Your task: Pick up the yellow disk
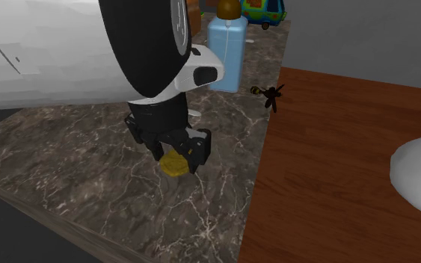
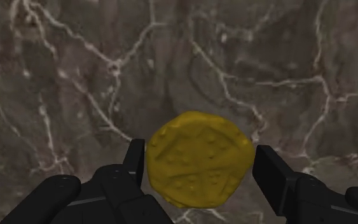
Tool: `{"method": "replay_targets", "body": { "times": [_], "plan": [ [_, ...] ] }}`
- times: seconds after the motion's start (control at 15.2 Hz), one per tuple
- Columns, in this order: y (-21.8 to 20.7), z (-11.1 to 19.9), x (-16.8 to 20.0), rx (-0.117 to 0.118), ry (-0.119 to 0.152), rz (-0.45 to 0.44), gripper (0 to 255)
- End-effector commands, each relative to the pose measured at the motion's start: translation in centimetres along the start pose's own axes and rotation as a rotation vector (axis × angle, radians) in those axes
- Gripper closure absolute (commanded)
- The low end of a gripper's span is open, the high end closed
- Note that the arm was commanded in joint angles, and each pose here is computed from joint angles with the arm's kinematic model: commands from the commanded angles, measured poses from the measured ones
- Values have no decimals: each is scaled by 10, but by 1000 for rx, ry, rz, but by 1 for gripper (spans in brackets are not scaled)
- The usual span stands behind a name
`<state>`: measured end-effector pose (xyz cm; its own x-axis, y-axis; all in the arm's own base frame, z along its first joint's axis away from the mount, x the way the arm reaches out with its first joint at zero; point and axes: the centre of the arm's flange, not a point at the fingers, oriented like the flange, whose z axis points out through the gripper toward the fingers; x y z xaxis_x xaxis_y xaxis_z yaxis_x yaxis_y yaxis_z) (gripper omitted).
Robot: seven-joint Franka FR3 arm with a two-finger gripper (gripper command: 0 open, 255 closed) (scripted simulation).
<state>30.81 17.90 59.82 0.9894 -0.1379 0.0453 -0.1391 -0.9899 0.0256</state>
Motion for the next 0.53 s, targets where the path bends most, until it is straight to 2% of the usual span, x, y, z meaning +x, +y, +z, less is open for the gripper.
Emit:
{"method": "replay_targets", "body": {
  "times": [0.0, 0.46],
  "plan": [
    [0, -10, 0, 0, -1, 0, 255],
    [0, -47, 2, 0, -1, 0, 255]
  ]
}}
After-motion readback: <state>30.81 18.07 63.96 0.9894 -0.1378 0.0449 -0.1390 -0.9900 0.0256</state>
